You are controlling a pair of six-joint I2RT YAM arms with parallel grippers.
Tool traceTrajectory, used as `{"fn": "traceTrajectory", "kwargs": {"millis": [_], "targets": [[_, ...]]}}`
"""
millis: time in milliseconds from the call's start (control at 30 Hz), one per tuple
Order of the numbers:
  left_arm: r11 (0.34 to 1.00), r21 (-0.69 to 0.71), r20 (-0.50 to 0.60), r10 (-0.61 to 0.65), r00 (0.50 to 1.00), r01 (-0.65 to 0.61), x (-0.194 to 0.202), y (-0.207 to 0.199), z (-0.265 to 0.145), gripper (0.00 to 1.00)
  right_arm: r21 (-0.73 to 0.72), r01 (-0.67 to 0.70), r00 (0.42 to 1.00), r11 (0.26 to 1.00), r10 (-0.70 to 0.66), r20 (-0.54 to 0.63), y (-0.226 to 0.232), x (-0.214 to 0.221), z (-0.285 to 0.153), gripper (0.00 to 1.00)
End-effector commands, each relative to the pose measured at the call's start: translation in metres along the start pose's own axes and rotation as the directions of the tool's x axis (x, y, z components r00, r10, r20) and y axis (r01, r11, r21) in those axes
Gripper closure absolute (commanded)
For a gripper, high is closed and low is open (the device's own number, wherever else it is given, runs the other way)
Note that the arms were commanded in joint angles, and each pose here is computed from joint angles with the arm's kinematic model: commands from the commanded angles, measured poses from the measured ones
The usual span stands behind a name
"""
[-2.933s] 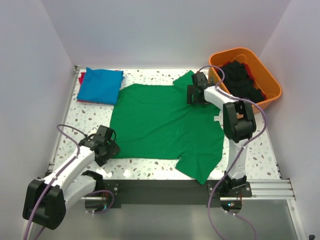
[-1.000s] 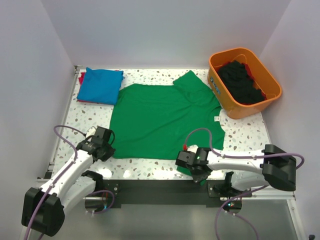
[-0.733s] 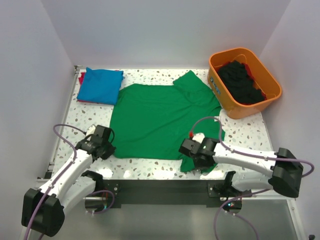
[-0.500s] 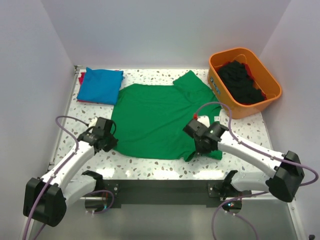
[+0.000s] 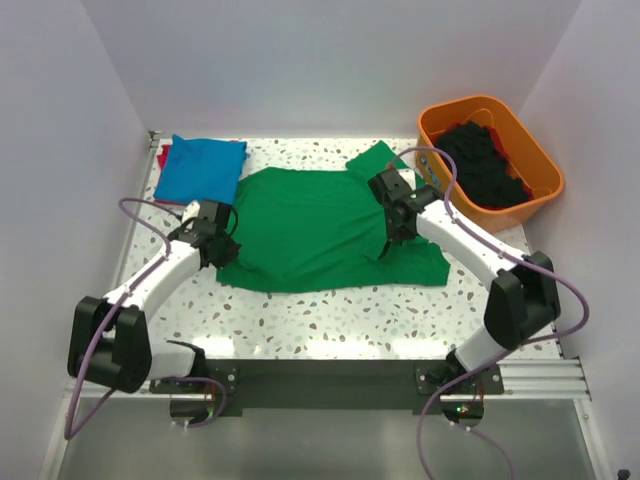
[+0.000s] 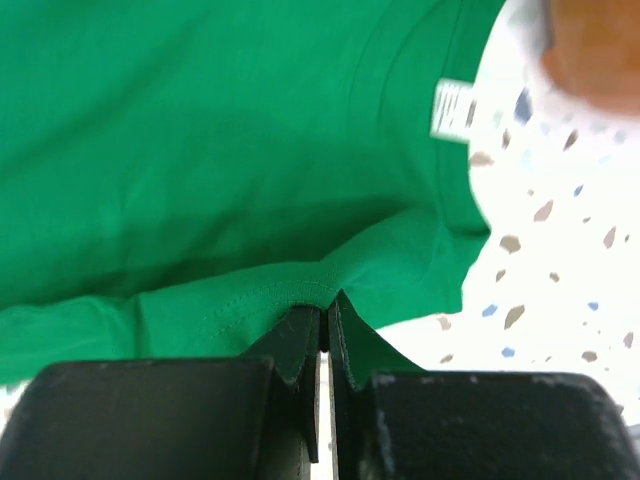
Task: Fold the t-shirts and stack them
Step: Fold the tshirt
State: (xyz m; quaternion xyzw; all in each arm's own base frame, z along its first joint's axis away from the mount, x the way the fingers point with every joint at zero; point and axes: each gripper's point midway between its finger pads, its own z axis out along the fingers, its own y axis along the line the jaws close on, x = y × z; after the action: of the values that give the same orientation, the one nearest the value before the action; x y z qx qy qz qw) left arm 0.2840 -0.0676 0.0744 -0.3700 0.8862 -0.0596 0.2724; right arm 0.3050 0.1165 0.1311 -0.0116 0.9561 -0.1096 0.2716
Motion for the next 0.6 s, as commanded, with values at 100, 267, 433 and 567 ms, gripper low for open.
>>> {"fn": "traceTrajectory", "kwargs": {"millis": [100, 267, 433, 567], "targets": [[0.998, -0.003, 0.121, -0.067, 0.990, 0.067, -0.048, -0.025, 0.017, 1.00, 0.044, -0.006, 0.998, 0.999, 0.003, 0.069, -0.005, -0.056, 0.028, 1.00], [0.995, -0.035, 0.125, -0.092, 0.988, 0.097, -0.059, -0.031, 0.037, 1.00, 0.078, -0.005, 0.999, 0.997, 0.002, 0.044, -0.006, -0.076, 0.054, 1.00], [0.988, -0.090, 0.121, -0.115, 0.986, 0.126, -0.062, -0.028, 0.048, 1.00, 0.103, 0.006, 1.000, 0.995, -0.008, 0.024, -0.003, -0.089, 0.072, 0.96], [0.985, -0.108, 0.136, -0.123, 0.983, 0.138, -0.066, -0.025, 0.044, 0.65, 0.161, 0.020, 1.000, 0.987, -0.021, 0.006, -0.006, -0.094, 0.083, 0.80]]}}
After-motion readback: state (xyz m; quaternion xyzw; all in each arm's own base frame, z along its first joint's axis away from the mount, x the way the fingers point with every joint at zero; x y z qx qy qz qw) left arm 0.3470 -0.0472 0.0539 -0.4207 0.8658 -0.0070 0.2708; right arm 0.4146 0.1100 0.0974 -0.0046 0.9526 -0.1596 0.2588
